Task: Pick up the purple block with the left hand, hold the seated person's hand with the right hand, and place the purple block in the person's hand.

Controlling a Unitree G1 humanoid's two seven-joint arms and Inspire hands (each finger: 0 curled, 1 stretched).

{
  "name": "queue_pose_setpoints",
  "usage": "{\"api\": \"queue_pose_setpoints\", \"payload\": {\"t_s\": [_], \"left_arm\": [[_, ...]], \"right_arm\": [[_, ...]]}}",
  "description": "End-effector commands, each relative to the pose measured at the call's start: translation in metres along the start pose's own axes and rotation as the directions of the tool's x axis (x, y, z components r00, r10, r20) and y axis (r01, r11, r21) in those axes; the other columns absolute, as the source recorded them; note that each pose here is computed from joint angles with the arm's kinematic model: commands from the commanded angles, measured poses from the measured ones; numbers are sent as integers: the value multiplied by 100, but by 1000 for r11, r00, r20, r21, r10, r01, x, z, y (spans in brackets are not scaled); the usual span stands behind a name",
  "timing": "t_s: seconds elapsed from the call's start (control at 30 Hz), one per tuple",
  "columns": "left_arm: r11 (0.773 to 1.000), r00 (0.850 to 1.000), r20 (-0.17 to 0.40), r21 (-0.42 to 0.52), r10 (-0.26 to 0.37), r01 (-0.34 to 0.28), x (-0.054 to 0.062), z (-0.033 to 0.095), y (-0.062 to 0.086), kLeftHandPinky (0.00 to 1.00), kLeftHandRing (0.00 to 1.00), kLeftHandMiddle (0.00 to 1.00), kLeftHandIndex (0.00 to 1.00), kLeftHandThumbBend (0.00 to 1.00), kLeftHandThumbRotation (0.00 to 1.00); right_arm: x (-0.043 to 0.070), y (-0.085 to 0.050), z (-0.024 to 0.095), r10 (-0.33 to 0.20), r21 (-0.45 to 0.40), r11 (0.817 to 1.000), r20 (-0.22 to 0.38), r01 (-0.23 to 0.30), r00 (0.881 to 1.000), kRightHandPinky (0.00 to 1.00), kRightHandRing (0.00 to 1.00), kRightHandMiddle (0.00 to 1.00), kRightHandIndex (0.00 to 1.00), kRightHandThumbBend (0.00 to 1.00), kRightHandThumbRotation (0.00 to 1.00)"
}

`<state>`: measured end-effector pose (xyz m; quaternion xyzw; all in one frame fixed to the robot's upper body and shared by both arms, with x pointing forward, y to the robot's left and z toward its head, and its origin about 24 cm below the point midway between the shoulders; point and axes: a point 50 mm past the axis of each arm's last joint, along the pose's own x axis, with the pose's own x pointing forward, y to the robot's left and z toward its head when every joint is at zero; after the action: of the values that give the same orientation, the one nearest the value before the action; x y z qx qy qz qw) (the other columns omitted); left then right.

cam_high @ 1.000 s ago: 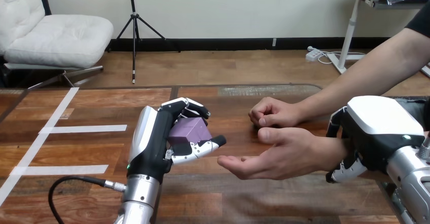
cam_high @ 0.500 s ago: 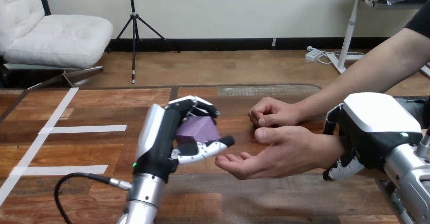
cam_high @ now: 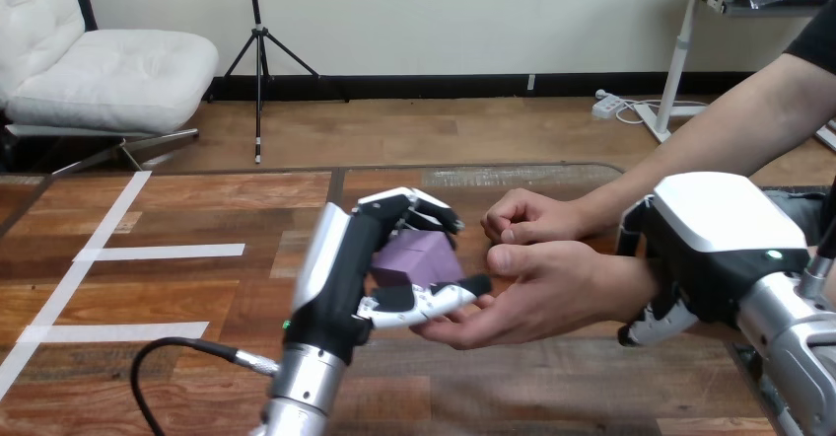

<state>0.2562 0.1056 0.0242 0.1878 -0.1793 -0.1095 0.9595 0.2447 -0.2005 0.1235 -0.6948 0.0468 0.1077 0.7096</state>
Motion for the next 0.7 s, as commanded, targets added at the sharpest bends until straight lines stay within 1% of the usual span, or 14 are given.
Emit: {"api": "queue_pose_setpoints", "payload": {"t_s": [0.0, 0.17, 0.43, 0.67], "left_arm": [[1000, 992, 127, -13, 12, -10, 13, 23, 1, 36, 42, 49, 50, 73, 0], [1000, 990, 140, -19, 8, -5, 12, 26, -2, 36, 42, 49, 50, 73, 0], [1000, 987, 160, -26, 0, 4, 11, 29, -4, 36, 42, 49, 50, 72, 0], [1000, 986, 168, -29, -5, 10, 10, 31, -6, 36, 42, 49, 50, 72, 0]], "right_arm": [[4, -26, 17, -112, -2, 994, 80, 113, 990, 27, 35, 44, 49, 81, 0], [6, -26, 19, -112, -17, 993, 92, 114, 989, 30, 37, 46, 49, 81, 0], [9, -28, 23, -110, -15, 994, 110, 112, 988, 34, 42, 49, 51, 80, 0], [10, -30, 27, -113, -34, 993, 124, 118, 986, 36, 43, 50, 51, 80, 0]]}}
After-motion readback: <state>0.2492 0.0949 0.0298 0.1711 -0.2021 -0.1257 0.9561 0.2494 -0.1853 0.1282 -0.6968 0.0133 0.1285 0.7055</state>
